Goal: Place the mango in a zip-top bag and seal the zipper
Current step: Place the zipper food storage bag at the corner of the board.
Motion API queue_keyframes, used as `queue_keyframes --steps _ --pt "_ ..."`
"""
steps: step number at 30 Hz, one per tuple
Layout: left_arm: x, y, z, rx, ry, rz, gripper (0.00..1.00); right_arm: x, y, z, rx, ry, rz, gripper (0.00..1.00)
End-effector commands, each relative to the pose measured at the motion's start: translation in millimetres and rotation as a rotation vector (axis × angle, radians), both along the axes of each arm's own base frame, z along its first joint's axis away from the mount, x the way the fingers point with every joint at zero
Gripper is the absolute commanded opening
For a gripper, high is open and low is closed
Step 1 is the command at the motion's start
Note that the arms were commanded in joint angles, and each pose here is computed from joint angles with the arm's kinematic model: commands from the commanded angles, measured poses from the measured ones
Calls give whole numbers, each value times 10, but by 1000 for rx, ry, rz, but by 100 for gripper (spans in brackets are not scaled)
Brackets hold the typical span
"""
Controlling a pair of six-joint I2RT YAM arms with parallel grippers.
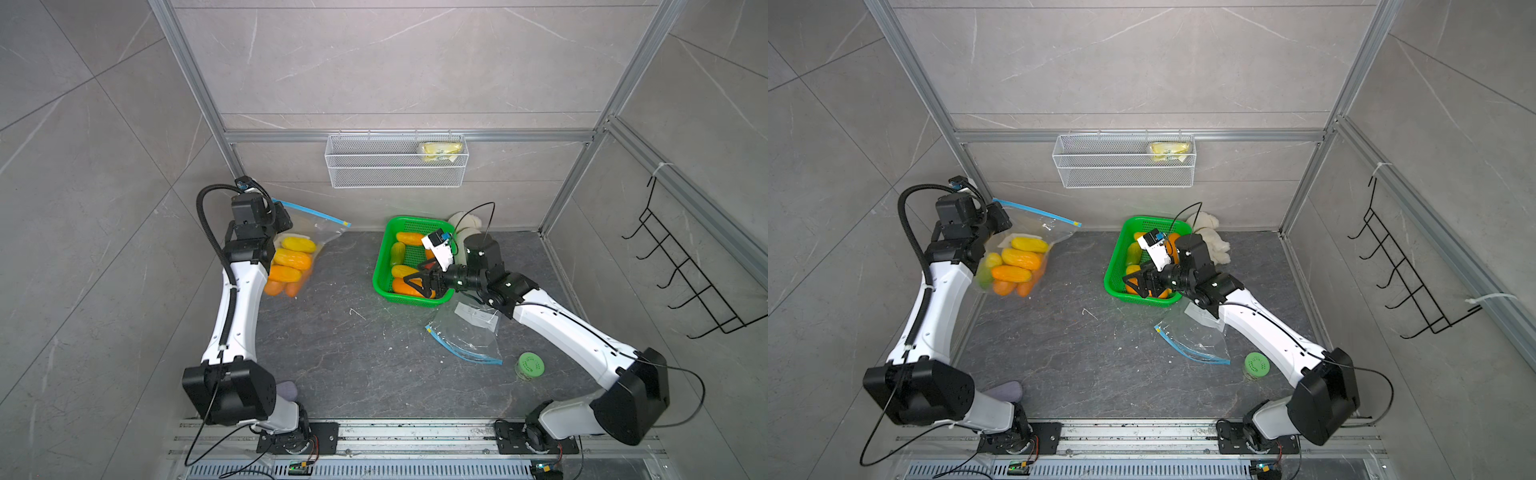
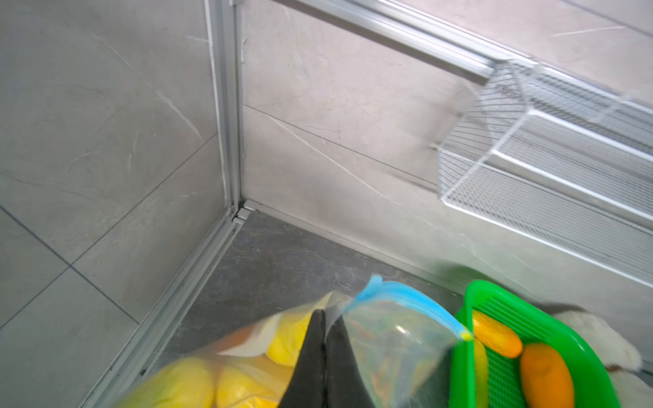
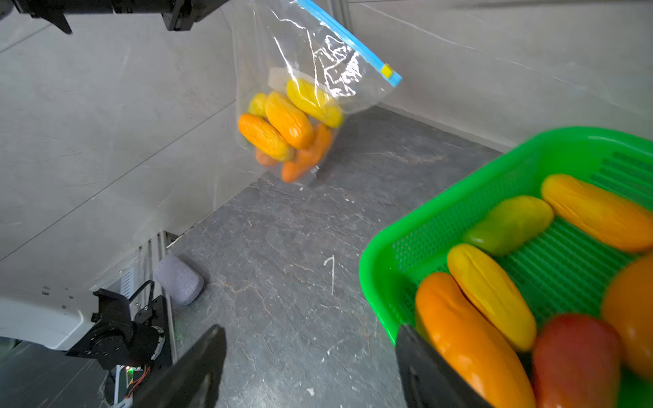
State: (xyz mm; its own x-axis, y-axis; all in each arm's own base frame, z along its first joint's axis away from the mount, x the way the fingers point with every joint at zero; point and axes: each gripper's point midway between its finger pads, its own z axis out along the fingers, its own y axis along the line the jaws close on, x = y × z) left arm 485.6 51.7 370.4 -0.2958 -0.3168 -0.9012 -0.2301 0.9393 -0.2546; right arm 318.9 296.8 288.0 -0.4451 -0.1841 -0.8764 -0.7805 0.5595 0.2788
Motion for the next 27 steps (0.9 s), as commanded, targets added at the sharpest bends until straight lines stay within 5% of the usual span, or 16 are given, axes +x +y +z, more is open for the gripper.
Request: queue_keyframes --steps 1,8,16,20,27 --pt "281 66 -206 -45 55 38 0 -49 -428 -420 -157 72 -185 84" --pt "560 -103 -104 -130 17 -33 0 -450 -911 -860 -364 139 -303 86" --pt "521 -113 231 -143 -46 -32 0 -764 -1200 -1294 -913 -33 -183 86" --pt "464 -224 263 -178 -69 -59 0 -892 -1136 -1512 -940 -87 -46 87" --pt "594 -132 -424 -171 66 -8 6 -1146 -1054 -1768 -997 -114 147 90"
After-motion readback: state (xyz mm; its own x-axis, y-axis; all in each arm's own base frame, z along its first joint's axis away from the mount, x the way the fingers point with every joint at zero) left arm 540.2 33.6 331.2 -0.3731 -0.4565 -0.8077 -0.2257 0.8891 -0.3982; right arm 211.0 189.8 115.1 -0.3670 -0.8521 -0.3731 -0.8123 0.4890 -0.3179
